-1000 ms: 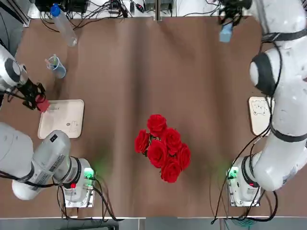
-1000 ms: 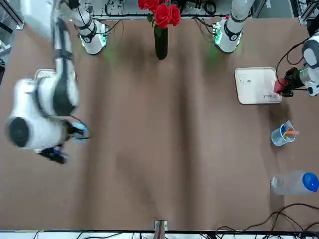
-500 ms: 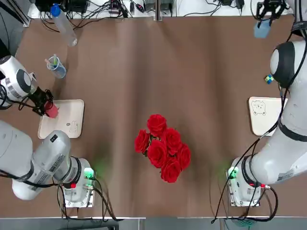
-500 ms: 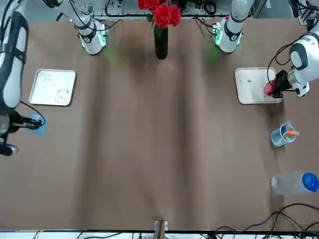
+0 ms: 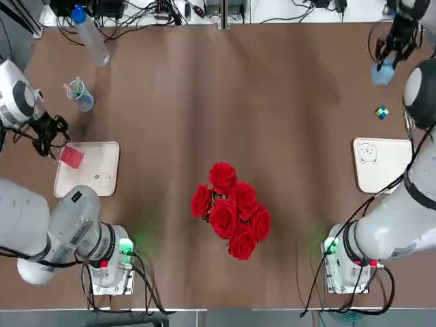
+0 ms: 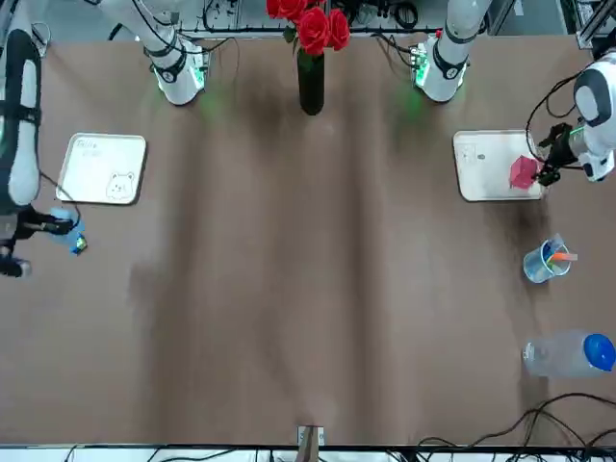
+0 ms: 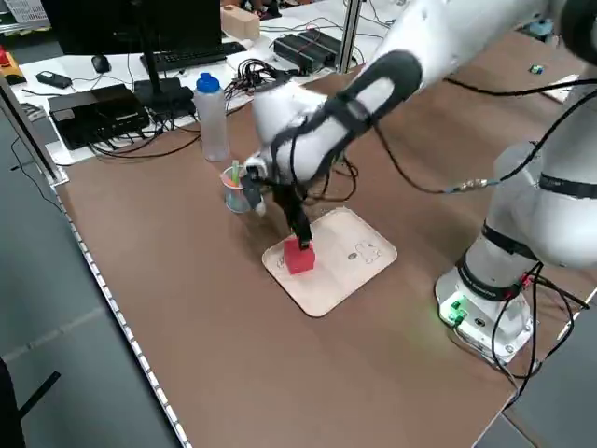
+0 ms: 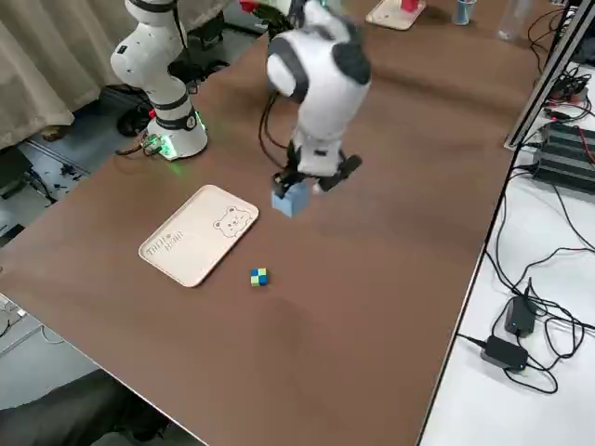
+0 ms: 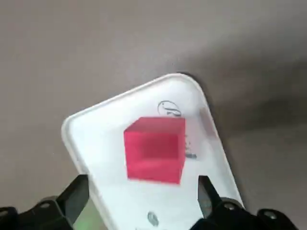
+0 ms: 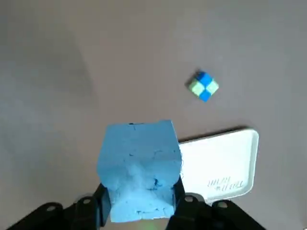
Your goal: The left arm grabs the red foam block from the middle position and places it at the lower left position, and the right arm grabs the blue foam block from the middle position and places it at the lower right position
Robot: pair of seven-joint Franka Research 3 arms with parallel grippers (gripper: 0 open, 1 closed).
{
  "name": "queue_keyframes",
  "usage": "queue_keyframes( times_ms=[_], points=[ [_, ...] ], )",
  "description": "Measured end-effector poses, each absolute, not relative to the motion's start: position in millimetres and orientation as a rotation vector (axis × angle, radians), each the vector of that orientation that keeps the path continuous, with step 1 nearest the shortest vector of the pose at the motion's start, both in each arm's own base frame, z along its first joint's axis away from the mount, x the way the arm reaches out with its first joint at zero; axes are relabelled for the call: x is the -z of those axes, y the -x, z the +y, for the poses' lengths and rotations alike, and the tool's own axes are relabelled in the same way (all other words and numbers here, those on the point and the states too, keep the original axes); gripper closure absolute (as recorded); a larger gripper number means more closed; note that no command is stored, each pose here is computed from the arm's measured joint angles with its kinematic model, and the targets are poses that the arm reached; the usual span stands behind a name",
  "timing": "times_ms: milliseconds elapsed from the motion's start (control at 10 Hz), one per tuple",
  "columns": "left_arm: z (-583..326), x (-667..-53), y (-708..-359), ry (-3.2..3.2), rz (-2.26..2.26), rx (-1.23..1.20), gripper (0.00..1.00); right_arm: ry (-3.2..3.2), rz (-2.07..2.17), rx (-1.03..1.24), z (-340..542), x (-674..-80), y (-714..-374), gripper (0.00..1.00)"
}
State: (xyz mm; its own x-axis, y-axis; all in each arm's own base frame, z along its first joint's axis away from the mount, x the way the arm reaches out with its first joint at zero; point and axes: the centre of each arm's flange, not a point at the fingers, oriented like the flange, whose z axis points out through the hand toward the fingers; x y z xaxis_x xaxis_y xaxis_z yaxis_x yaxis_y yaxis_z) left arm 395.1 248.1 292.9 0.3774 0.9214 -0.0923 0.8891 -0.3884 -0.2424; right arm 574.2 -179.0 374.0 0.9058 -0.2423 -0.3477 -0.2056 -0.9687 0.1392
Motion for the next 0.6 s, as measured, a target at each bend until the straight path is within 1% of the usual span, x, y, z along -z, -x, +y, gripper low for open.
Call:
queue_keyframes(
  times_ms=[100,400,600],
  points=[
    [226.7,-327.3,-420.5,2.508,-1.58,-0.275,0.0,-2.938,-0.322,0.586,-184.8,-353.9,-554.4,0.47],
    [113.1,-411.3,-520.1,2.725,-1.279,-0.093,0.0,-2.845,-0.171,0.634,-186.6,-288.1,-505.2,0.47],
    [80.2,-473.5,-564.7,2.862,-1.099,-0.053,0.0,-2.8,-0.092,0.684,-184.7,-260.4,-482.2,0.47]
  ],
)
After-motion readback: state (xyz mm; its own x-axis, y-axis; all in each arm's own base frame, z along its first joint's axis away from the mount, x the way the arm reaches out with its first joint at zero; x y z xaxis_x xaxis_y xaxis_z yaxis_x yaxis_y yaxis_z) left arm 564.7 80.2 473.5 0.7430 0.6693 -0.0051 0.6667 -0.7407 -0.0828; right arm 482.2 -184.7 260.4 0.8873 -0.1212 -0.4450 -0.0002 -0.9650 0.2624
